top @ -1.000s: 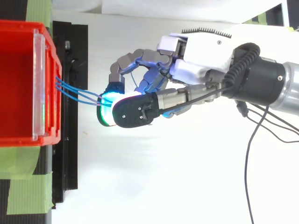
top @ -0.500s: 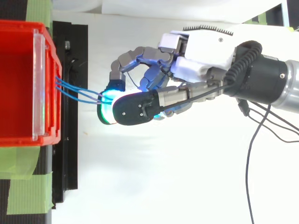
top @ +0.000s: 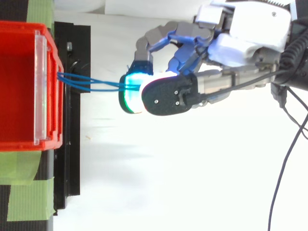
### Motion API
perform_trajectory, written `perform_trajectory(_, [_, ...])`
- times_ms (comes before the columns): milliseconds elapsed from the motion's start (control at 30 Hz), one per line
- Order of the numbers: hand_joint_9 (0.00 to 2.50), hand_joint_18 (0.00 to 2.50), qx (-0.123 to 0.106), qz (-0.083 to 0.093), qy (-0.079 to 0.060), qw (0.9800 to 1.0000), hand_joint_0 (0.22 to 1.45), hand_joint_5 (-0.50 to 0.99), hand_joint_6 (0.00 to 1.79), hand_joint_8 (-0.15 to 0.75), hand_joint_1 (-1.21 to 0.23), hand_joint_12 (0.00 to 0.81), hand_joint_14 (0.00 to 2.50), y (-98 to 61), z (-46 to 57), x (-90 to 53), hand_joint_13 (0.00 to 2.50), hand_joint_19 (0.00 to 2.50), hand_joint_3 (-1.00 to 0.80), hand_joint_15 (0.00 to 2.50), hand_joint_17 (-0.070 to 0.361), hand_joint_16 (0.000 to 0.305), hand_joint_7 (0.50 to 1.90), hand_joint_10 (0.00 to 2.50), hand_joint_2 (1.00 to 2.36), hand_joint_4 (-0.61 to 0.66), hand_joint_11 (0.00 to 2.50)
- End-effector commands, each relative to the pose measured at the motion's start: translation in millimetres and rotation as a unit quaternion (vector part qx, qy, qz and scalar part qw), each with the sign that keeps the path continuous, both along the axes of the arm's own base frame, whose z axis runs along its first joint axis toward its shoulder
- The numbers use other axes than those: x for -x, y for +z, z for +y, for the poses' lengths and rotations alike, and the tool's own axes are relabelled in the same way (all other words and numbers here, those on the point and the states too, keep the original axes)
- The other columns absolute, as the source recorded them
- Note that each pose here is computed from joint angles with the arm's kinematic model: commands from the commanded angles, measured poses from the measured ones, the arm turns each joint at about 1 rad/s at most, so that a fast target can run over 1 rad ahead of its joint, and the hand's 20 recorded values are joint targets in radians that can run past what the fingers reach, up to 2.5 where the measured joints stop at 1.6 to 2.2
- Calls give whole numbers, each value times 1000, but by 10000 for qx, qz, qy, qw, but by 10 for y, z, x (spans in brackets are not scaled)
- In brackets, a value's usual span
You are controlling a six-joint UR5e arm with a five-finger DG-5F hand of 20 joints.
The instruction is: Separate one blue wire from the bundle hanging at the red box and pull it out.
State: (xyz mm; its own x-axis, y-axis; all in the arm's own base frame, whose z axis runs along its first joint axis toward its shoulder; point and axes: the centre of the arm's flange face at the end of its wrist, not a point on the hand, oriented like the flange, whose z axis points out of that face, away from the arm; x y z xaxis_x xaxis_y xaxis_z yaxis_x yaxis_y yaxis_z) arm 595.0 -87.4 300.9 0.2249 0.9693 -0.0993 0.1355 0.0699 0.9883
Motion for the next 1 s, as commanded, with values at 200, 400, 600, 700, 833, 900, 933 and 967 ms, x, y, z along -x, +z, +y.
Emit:
perform_trajectory(200, [865, 772, 180, -30, -430, 9989, 634, -216, 818, 339, -732, 341, 849, 116, -105, 63, 1178, 747, -158, 1469, 109, 48, 1023, 733, 1033, 223, 1499])
perform_trajectory(400, [810, 754, 343, -53, -436, 9984, 658, -224, 837, 338, -817, 347, 850, 195, -119, 85, 1159, 738, -215, 1460, 108, 48, 1059, 772, 1029, 245, 1510])
perform_trajectory(600, [777, 745, 374, -37, -433, 9984, 680, -231, 849, 334, -861, 349, 854, 189, -120, 89, 1132, 731, -257, 1473, 106, 47, 1075, 795, 1026, 252, 1524])
perform_trajectory(700, [754, 734, 410, -26, -429, 9982, 690, -234, 853, 331, -874, 353, 860, 189, -120, 89, 1125, 723, -283, 1472, 103, 46, 1082, 833, 1023, 258, 1503])
perform_trajectory(833, [739, 726, 409, -34, -429, 9982, 695, -238, 856, 333, -883, 352, 863, 195, -119, 85, 1116, 717, -301, 1470, 102, 45, 1091, 845, 1022, 263, 1511])
perform_trajectory(900, [732, 718, 417, -32, -436, 9982, 698, -241, 857, 337, -889, 353, 862, 195, -121, 86, 1107, 709, -314, 1472, 101, 45, 1090, 854, 1020, 266, 1511])
perform_trajectory(933, [723, 713, 416, -32, -428, 9982, 700, -242, 858, 335, -892, 353, 865, 195, -119, 85, 1096, 708, -320, 1477, 101, 45, 1086, 863, 1020, 264, 1493])
perform_trajectory(967, [716, 706, 416, -32, -428, 9982, 702, -242, 857, 333, -891, 358, 867, 195, -119, 85, 1096, 708, -326, 1475, 100, 45, 1097, 867, 1019, 269, 1497])
